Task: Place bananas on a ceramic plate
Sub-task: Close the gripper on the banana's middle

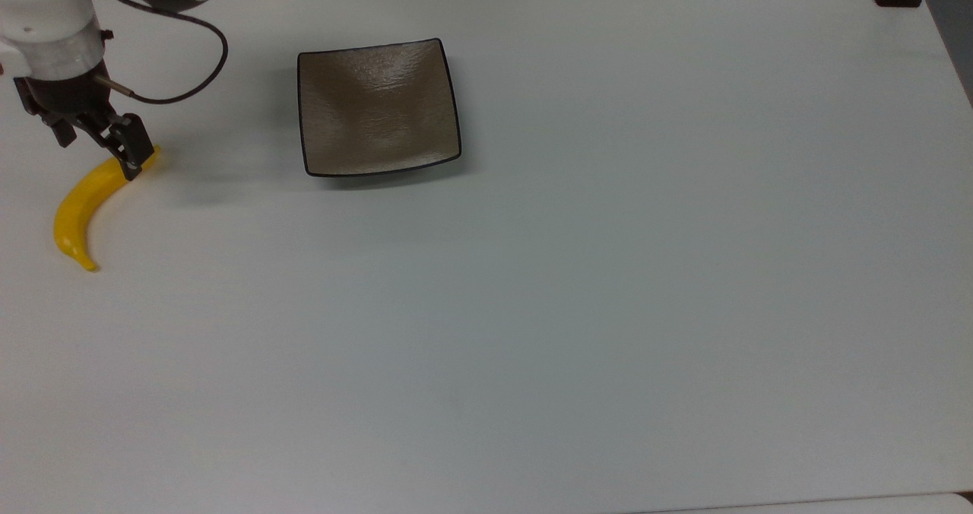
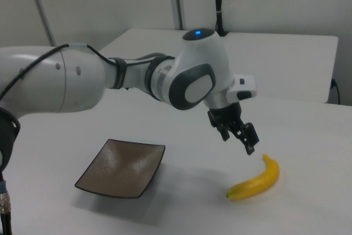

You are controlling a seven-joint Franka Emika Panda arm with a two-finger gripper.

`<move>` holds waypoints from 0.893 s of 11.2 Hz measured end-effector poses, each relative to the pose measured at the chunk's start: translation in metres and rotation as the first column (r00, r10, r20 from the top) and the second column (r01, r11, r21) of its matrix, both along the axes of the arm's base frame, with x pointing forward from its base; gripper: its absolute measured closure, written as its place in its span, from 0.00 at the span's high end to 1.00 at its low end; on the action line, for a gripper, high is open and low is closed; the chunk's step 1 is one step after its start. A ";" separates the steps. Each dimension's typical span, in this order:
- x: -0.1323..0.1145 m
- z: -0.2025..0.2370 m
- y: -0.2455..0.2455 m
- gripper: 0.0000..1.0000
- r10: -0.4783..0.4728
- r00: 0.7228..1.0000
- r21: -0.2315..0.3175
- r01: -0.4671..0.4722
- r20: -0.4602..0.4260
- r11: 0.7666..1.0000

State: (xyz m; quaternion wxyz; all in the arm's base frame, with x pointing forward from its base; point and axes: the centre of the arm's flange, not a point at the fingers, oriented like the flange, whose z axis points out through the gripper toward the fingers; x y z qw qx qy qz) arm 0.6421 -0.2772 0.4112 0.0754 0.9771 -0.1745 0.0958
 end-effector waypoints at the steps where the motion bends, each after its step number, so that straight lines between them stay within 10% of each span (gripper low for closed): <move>1: 0.000 -0.012 -0.005 1.00 -0.002 1.000 -0.003 0.002 -0.019 1.000; 10: -0.002 -0.082 -0.043 1.00 -0.020 1.000 -0.011 0.020 -0.019 1.000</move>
